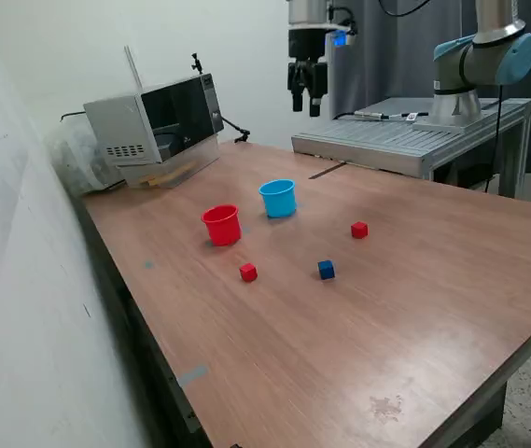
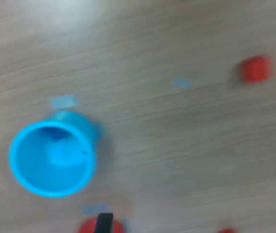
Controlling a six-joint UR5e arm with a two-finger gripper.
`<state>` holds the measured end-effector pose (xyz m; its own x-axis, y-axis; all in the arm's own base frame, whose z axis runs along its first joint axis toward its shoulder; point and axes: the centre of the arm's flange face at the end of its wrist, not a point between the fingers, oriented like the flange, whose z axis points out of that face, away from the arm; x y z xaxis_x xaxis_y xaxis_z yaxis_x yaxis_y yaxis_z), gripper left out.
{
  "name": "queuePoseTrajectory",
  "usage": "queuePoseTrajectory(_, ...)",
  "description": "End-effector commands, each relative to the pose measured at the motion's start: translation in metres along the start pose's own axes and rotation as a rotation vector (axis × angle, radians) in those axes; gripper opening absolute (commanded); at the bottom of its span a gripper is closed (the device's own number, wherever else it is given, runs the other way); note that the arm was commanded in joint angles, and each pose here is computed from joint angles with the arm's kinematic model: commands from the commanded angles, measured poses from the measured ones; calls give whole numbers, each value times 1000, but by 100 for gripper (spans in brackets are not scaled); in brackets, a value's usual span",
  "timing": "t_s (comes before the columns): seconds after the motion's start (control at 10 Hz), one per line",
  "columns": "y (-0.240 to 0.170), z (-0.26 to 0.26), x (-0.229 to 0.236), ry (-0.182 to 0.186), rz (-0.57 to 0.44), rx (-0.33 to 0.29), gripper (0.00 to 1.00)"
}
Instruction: Place red objects in the red bin, and blue objects in the blue bin.
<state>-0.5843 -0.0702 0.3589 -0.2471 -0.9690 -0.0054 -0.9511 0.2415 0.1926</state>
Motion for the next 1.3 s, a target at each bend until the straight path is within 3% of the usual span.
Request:
queuePoseTrajectory(0.0, -51, -70, 63, 34, -131, -40, 100)
queuePoseTrajectory(0.3, -73, -90, 97, 55, -188, -53, 100)
queuePoseTrajectory(0.7, -48, -101, 155, 94, -123, -91, 100)
queuePoseTrajectory(1.0, 13, -16, 192, 74, 4, -38, 100)
queuePoseTrajectory(1.2, 29, 93, 205, 39, 71, 21, 100)
